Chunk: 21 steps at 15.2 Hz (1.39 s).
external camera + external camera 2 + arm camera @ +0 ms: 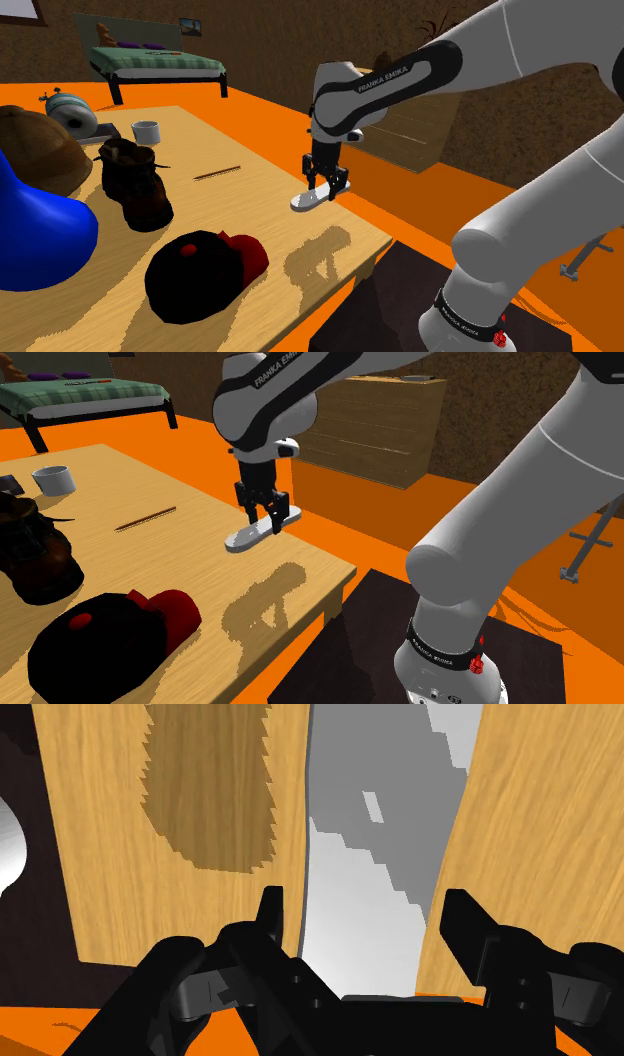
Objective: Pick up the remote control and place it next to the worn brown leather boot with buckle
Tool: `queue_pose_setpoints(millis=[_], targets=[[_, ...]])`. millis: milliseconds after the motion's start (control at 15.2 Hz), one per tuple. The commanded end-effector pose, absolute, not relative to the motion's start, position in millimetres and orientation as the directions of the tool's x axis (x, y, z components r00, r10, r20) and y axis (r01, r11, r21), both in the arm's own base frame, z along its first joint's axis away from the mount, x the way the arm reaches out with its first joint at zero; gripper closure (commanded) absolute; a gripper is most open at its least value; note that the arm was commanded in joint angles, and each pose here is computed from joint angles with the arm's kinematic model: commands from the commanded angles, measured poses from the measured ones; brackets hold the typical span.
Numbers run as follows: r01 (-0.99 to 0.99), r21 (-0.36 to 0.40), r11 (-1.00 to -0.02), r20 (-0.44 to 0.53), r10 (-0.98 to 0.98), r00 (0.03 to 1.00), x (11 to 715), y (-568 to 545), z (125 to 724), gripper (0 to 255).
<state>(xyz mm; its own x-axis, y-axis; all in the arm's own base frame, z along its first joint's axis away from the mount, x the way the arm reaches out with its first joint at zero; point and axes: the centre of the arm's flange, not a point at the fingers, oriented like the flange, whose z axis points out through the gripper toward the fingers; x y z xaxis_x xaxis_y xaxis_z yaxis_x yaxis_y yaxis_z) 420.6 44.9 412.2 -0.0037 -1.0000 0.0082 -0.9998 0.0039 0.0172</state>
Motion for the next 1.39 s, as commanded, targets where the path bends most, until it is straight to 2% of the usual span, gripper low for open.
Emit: queue_pose_setpoints(millis=[0,1320], targets=[[-1.0,0.017,0.004,0.008,-1.0,-0.004,420.5,46.2,423.3,255],[-1.0,0.017,0.004,0.008,-1.0,-0.004,420.5,46.2,528.9,255]])
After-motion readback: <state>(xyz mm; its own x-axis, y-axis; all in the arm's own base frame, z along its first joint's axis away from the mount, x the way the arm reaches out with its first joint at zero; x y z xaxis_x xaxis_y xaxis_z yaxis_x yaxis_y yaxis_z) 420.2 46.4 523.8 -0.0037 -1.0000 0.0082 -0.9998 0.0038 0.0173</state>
